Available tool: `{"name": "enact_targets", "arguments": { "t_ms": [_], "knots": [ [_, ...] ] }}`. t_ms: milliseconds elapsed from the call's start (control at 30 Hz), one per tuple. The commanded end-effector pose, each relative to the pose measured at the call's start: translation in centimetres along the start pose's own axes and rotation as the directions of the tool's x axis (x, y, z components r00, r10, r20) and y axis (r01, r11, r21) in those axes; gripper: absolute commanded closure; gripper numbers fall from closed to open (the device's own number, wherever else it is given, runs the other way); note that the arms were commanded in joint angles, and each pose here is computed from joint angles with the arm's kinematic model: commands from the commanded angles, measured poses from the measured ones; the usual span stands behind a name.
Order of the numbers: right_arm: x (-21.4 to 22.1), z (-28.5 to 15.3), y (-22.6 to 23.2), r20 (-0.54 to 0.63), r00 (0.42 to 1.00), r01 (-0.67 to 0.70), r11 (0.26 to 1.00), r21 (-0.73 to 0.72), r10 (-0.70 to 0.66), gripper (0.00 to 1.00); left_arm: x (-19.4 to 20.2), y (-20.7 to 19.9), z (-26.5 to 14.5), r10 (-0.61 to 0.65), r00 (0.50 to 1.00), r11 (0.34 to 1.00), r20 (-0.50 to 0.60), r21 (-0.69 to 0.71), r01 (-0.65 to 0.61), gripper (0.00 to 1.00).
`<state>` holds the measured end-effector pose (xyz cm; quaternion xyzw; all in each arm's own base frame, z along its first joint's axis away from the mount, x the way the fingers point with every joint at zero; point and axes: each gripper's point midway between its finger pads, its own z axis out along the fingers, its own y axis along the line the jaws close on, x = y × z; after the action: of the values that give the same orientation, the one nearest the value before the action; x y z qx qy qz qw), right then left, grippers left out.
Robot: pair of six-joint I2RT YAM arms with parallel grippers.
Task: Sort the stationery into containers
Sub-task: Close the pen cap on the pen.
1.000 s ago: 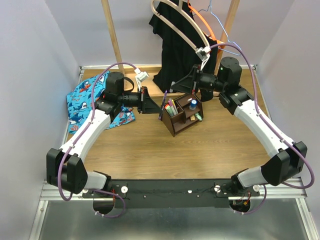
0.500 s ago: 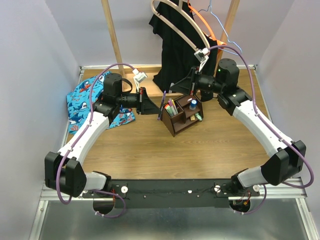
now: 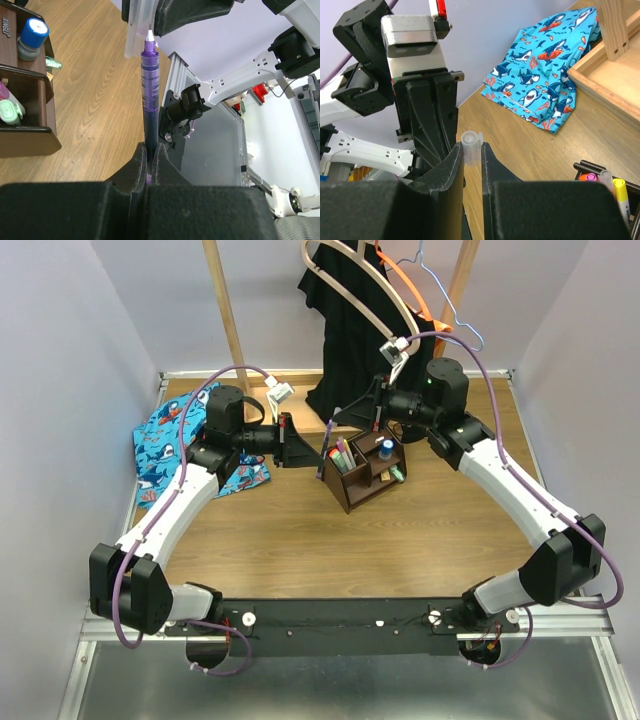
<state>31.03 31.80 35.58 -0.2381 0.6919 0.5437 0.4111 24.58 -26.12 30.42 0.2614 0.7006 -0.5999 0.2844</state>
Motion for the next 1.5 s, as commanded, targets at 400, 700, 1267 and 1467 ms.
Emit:
{"name": "enact_targets", "arguments": {
  "t_ms": [400,700,1267,1467],
  "knots": [
    [-3.3,0.2,0.8,0.084,0.992,0.09,0.996,0.029,-0.092,1.0,0.3,-0.8,-0.2,0.012,1.0,1.0,0.001,0.014,-0.012,1.0],
    [-2.8,0.6,0.7,0.071,0.996,0.058,0.998,0.004,-0.059,0.99,0.0,-0.8,-0.1,0.014,1.0,1.0,0.011,0.017,-0.014,1.0],
    [-1.6,1.5,1.1,0.034,0.999,0.037,0.999,-0.029,-0.036,0.99,-0.7,-0.1,0.4,-0.001,1.0,1.0,0.018,0.013,0.0,1.0],
    [-2.8,1.2,1.5,0.062,0.994,0.095,0.995,-0.009,-0.094,1.0,-0.3,-0.2,0.4,0.008,1.0,1.0,0.009,0.013,-0.008,1.0]
  ]
}}
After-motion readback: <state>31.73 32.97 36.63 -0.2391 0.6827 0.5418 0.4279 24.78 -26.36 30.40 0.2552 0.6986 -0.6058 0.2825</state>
